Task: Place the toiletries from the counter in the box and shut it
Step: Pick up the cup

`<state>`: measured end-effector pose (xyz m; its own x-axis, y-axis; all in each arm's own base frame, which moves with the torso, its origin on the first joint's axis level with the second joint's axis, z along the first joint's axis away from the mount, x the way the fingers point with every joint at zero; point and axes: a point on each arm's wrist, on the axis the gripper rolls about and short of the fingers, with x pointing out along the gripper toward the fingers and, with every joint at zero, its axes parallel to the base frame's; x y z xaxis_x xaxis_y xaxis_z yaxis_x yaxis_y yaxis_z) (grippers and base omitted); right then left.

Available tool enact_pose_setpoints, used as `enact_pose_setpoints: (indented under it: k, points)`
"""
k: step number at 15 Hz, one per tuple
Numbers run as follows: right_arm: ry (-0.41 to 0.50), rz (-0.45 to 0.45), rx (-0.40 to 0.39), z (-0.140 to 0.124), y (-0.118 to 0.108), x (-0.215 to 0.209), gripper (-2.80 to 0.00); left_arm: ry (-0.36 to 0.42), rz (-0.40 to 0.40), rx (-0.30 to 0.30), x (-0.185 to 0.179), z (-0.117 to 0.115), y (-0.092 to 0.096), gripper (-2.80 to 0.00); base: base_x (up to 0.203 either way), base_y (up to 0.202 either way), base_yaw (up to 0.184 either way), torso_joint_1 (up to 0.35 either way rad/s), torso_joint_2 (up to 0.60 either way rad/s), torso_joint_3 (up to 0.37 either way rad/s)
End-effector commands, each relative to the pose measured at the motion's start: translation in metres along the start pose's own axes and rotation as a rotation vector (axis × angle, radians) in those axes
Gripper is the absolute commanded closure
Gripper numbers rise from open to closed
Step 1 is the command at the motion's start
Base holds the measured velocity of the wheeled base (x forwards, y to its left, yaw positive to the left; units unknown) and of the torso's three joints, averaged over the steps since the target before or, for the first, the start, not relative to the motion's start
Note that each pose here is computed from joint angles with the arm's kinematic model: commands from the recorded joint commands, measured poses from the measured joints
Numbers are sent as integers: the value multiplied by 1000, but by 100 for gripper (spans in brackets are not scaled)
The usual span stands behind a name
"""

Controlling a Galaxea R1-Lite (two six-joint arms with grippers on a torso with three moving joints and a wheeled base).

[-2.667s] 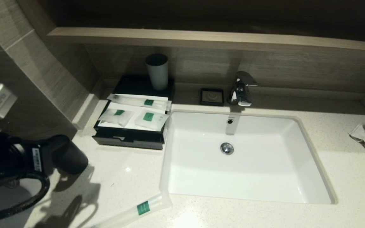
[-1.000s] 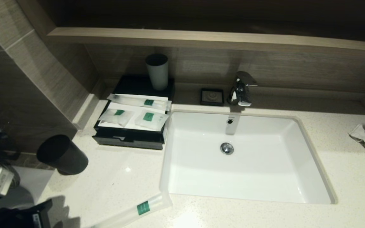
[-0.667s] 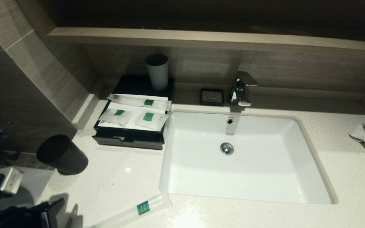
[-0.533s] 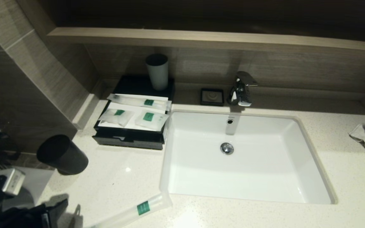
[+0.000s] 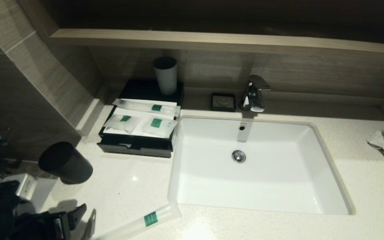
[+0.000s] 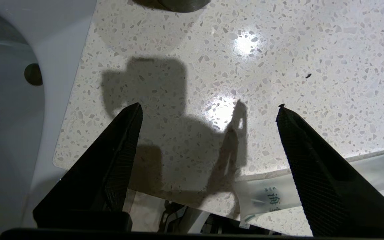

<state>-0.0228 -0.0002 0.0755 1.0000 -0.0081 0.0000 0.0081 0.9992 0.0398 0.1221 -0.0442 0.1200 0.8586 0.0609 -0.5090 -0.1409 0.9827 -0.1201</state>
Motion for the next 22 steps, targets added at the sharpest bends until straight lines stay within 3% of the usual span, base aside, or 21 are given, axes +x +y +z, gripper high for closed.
enact_pose_setpoints:
  k: [1,3,13,22]
  points:
    - [2,0,0,0,0,0,0,12,31,-6,9,1,0,-280,0,0,0,0,0,0]
    - [0,0,0,0,0,0,0,10,69,-24,19,4,1,-280,0,0,0,0,0,0]
    - [1,0,0,0,0,0,0,-30,112,-45,52,13,-3,-280,0,0,0,0,0,0]
    - [0,0,0,0,0,0,0,-88,113,-50,66,18,-6,-280,0,0,0,0,0,0]
